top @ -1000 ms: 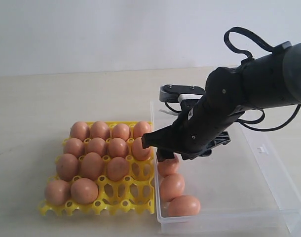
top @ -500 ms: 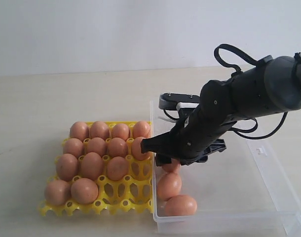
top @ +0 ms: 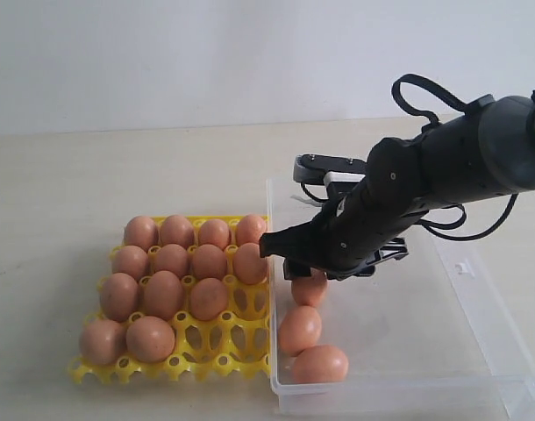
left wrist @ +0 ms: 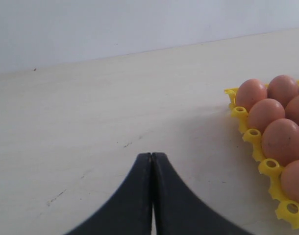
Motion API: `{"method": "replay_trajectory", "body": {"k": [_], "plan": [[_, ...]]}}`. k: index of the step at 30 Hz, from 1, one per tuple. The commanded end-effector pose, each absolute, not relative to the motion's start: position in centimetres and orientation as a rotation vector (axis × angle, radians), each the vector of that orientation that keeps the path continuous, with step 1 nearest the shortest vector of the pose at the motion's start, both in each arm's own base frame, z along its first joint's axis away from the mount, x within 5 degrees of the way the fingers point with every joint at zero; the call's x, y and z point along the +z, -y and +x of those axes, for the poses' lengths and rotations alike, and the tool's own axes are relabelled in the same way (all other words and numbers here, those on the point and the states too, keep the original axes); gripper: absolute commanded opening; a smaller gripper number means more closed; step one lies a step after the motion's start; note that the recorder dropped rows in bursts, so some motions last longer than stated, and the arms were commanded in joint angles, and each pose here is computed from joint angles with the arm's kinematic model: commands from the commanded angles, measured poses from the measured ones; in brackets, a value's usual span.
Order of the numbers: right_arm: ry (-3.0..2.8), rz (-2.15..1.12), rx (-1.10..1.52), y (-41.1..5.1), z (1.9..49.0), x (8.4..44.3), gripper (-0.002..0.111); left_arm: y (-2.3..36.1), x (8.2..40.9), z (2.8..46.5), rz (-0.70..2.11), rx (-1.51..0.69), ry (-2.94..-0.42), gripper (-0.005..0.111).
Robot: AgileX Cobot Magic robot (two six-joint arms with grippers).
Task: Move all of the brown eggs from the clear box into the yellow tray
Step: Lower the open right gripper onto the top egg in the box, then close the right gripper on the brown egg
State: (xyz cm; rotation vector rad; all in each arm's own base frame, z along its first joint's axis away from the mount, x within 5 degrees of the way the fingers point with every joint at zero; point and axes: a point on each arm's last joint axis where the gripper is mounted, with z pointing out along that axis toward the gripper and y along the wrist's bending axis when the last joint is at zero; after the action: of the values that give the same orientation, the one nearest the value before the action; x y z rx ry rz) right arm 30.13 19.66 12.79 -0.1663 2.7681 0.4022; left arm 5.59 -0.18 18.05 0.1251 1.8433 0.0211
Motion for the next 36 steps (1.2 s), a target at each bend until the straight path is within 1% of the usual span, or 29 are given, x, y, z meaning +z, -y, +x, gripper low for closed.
{"method": "replay_trajectory", "body": {"k": [1,12,19,28,32,36], "plan": [[-2.735,-0.188,0.399,-19.6,30.6,12.9,0.056,0.2,18.3,5.6,0.122,0.013,-1.83,0.0],[-2.731,-0.188,0.399,-19.6,30.7,12.9,0.056,0.2,18.3,5.6,0.122,0.013,-1.83,0.0],[-2.748,-0.191,0.395,-19.6,30.5,12.8,0.051,0.2,18.3,5.6,0.122,0.013,-1.83,0.0],[-2.769,-0.205,0.387,-19.6,30.4,12.7,0.051,0.2,18.3,5.6,0.122,0.013,-1.83,0.0],[-2.828,-0.224,0.361,-19.5,30.1,11.5,0.051,0.2,18.3,5.6,0.122,0.013,-1.83,0.0],[-2.83,-0.23,0.355,-19.5,30.1,11.2,0.051,0.2,18.3,5.6,0.122,0.013,-1.83,0.0]]}}
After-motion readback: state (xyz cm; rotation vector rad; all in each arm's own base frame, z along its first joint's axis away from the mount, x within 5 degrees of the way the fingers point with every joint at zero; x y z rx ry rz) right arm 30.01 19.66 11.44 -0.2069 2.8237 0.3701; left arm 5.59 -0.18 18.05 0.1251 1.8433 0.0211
